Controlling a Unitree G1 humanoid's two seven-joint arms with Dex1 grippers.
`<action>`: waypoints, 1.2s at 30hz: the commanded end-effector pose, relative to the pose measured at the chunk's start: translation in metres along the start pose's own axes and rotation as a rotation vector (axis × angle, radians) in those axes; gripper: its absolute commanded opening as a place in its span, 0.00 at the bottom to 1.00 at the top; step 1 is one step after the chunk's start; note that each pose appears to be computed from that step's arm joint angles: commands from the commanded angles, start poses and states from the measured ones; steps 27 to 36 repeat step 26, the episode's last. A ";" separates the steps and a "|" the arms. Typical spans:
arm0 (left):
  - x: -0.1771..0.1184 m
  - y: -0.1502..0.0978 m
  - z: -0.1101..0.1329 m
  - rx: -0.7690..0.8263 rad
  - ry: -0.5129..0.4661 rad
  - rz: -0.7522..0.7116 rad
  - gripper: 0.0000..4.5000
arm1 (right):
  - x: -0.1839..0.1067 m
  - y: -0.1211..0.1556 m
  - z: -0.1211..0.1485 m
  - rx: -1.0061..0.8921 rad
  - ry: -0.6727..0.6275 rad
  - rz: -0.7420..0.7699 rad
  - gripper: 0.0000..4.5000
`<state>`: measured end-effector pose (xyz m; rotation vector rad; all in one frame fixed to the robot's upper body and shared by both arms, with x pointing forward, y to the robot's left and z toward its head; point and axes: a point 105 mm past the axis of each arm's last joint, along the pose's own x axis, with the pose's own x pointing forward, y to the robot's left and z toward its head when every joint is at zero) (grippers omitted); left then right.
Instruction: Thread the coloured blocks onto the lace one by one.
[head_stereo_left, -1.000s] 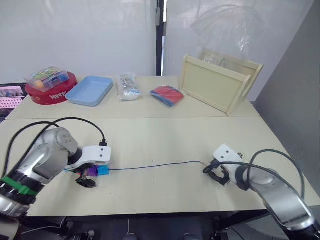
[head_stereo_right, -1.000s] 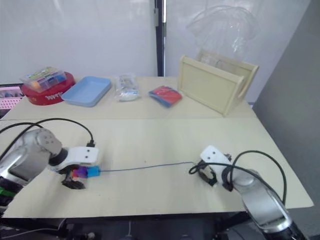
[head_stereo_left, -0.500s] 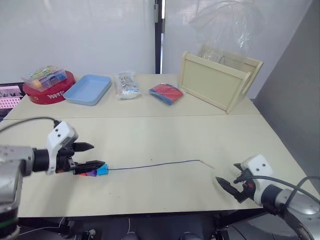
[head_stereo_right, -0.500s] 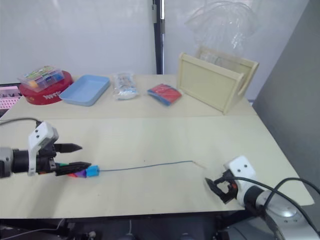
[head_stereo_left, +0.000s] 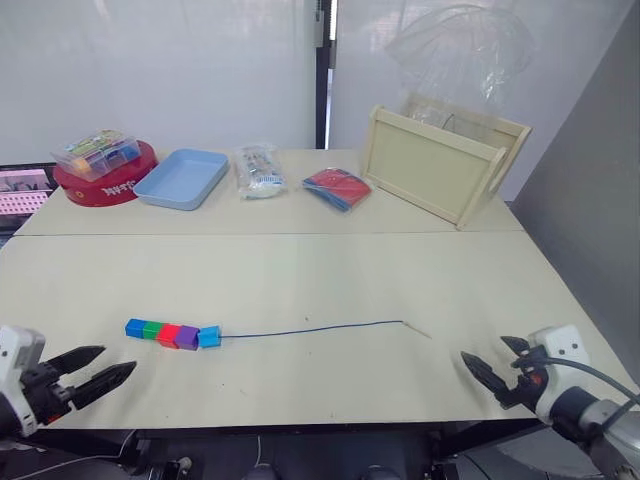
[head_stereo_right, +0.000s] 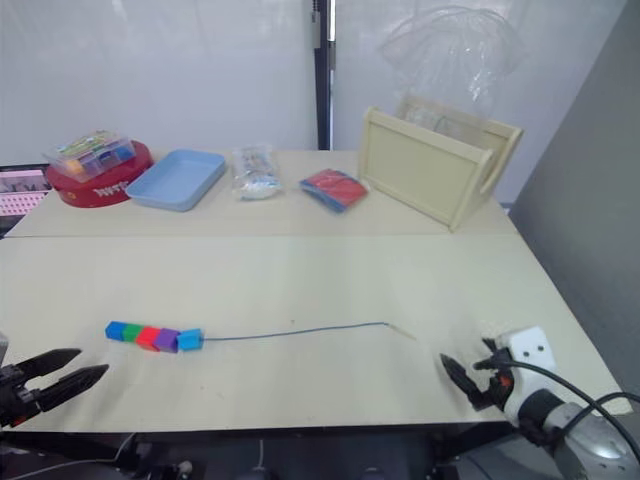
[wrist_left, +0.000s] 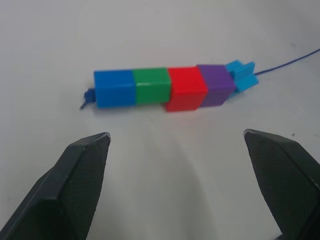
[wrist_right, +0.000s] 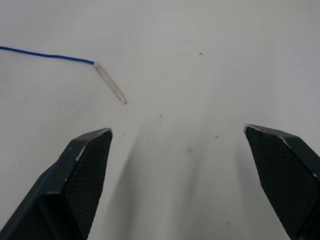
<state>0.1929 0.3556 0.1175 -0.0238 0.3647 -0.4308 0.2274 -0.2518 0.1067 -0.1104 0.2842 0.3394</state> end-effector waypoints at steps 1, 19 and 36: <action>-0.005 0.004 -0.001 0.054 -0.001 0.002 1.00 | -0.010 -0.006 0.005 -0.030 -0.028 0.006 0.99; 0.012 0.003 -0.010 0.074 0.020 -0.034 1.00 | -0.017 -0.011 -0.017 -0.027 0.007 0.029 0.99; 0.016 -0.001 -0.012 0.088 0.026 -0.044 1.00 | -0.014 -0.007 -0.018 -0.019 0.003 0.038 0.99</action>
